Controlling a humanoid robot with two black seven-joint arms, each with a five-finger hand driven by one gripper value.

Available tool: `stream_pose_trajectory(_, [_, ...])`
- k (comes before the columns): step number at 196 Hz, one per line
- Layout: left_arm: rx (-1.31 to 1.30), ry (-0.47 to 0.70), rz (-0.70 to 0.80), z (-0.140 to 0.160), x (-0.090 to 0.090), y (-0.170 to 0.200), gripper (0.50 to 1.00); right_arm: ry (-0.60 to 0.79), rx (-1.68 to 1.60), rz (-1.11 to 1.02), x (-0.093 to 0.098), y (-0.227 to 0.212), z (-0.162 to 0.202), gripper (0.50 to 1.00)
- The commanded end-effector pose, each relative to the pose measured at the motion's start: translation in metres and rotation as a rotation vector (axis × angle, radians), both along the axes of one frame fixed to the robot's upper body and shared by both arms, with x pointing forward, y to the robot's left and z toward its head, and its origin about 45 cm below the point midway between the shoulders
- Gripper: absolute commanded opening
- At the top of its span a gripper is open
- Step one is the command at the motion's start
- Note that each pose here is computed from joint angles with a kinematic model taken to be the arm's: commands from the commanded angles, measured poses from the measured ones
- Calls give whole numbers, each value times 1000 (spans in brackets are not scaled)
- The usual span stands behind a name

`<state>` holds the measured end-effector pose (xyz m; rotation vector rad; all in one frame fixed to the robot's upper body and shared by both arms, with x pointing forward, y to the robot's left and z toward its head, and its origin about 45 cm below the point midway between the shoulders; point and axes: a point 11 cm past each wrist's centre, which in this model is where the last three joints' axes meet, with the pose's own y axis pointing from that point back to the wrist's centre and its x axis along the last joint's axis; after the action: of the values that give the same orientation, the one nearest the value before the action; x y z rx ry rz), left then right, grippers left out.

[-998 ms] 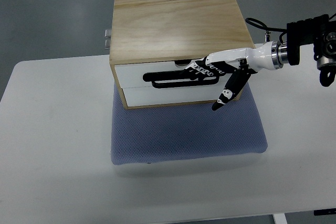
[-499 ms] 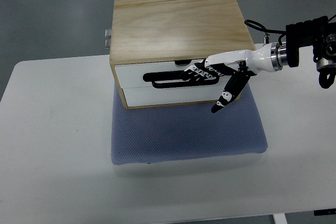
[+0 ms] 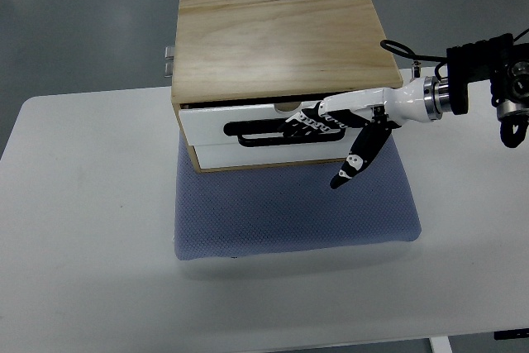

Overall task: Open wood drawer with right hand
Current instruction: 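Pull the upper drawer toward the robot with the right hand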

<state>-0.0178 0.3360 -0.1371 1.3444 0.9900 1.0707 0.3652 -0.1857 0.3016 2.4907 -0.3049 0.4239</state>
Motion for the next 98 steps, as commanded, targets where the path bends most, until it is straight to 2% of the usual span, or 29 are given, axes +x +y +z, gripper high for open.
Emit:
stream_pose_trajectory(1, [0,0,0,0,0,0,1000,0,1,14,-5,1,1,952])
stream_pose_trajectory(98, [0,0,0,0,0,0,1000,23,-3,69,-27,6,-3,952])
